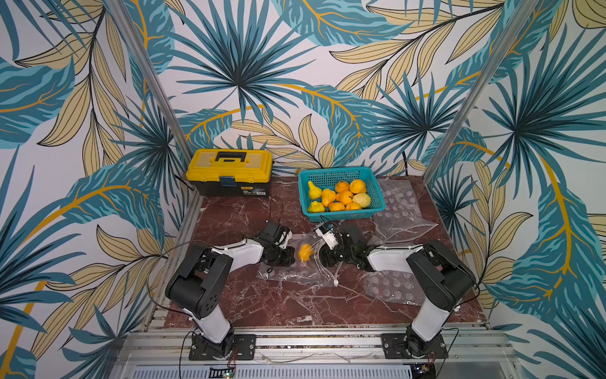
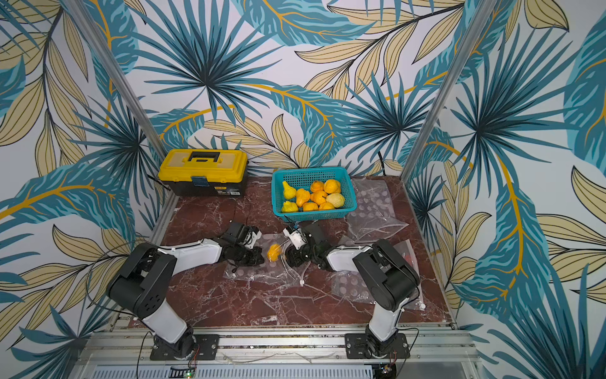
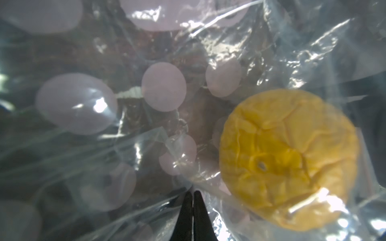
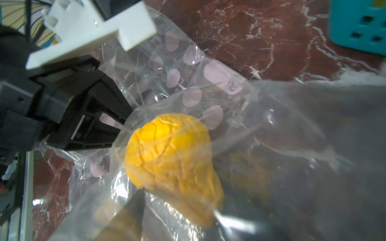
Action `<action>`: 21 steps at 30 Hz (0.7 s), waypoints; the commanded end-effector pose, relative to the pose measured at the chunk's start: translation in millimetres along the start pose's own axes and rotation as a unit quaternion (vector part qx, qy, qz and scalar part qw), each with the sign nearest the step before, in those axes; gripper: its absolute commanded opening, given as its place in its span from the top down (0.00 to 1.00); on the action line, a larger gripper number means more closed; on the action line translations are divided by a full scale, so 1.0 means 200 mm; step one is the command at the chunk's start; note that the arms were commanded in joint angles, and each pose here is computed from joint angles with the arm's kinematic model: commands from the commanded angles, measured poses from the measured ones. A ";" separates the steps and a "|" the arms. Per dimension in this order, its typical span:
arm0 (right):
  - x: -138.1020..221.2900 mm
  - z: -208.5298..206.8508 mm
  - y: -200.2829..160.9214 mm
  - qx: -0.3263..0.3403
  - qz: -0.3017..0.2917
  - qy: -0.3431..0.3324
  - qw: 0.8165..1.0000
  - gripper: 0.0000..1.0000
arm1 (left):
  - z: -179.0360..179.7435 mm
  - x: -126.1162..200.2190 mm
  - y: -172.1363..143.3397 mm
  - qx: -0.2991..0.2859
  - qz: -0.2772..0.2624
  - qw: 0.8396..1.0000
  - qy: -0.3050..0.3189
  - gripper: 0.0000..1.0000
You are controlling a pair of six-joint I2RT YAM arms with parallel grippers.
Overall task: Open the zip-top bag and take out the pear
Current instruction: Pick up the pear from the zipper food storage bag.
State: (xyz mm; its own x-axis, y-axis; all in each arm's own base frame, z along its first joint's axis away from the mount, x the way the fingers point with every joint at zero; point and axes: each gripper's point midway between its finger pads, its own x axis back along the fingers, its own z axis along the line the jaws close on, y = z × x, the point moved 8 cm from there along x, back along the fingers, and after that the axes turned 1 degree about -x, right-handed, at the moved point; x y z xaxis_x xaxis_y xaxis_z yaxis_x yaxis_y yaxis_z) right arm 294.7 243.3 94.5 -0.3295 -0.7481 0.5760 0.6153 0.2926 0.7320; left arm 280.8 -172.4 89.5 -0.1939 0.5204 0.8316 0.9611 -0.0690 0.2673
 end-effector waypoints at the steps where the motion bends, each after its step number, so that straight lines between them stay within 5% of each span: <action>1: -0.06 0.07 0.05 0.083 -0.031 0.048 0.995 0.26 | 0.01 -0.04 -0.04 -0.015 0.047 0.999 0.005 0.96; 10: -0.18 0.05 0.08 0.094 -0.016 0.062 0.993 0.19 | 0.01 -0.05 -0.05 -0.031 0.074 0.997 -0.001 1.00; 15: -0.17 0.05 0.09 0.082 0.002 0.046 0.996 0.33 | 0.02 -0.05 -0.05 -0.024 0.073 0.997 0.010 1.00; 21: 0.00 0.05 0.04 0.054 0.026 -0.031 0.998 0.38 | 0.05 -0.04 -0.06 -0.012 0.077 0.996 0.036 0.99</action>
State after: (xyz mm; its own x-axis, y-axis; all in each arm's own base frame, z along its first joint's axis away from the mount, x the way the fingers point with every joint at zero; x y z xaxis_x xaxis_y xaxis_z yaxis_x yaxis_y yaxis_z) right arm 304.3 265.7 99.4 -0.3049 -0.7562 0.5790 0.5134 0.3815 0.7687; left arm 283.2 -178.1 89.1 -0.1120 0.5302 0.8404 0.9594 -0.1626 0.2304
